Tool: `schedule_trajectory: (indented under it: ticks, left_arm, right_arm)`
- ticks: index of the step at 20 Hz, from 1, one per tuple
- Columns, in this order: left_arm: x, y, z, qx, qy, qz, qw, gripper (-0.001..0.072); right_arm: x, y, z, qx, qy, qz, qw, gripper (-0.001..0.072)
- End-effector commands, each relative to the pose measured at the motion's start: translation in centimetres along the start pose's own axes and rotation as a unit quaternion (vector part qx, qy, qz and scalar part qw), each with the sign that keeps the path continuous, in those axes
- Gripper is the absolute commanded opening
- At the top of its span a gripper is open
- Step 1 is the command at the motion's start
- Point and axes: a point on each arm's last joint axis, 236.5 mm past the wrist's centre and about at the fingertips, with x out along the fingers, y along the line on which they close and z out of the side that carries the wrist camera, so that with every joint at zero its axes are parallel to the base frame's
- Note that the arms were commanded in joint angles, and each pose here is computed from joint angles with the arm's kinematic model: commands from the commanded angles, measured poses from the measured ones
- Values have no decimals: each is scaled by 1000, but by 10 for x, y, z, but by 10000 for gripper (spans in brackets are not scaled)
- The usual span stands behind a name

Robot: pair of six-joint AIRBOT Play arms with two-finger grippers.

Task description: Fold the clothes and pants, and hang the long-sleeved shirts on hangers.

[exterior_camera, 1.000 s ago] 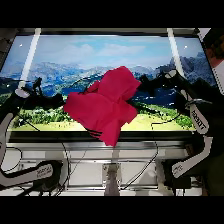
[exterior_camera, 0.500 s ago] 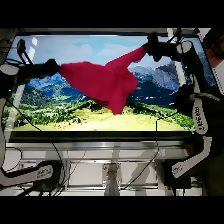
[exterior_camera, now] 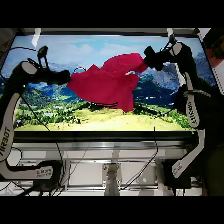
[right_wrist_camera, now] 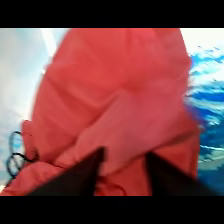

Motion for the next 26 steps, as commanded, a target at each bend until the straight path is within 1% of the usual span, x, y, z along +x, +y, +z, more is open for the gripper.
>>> schedule_trajectory:
  ticks: [1,3,4,5,7,8,10,13,15,17,20,23,26]
  left_arm:
    - [17,26,-30,26,54,65,996,11]
    - [17,28,-31,24,56,68,996,12]
    - [17,29,-33,27,60,71,995,12]
    - [16,31,-36,29,67,74,995,12]
    - [19,33,-46,28,85,75,993,12]
    - [22,36,-54,25,92,76,993,11]
    - [30,43,-81,17,122,79,989,11]
    - [43,54,-132,3,176,85,981,12]
    - [47,59,-147,-3,186,87,979,11]
    - [49,60,-144,-3,177,88,980,12]
    - [50,60,-136,-1,158,89,983,13]
    - [51,60,-132,1,151,90,984,13]
    - [52,61,-124,4,135,91,987,13]
  right_arm:
    - [7,-30,-9,-30,36,-43,998,447]
    - [-13,-38,-6,-74,58,-53,994,441]
    - [-24,-44,-9,-90,80,-58,991,302]
    - [-31,-47,-14,-114,103,-52,987,119]
    - [-40,-52,-32,-118,156,-27,980,66]
    - [-41,-56,-42,-117,180,-17,976,8]
    - [-41,-68,-70,-136,237,-14,962,6]
    - [-37,-76,-104,-123,294,3,948,5]
    - [-33,-65,-110,-106,280,37,953,4]
    - [-36,-56,-118,-92,260,64,959,4]
    - [-50,-69,-156,-64,271,65,958,4]
    - [-57,-94,-186,-23,240,48,969,5]
    - [-57,-108,-199,74,186,44,979,5]
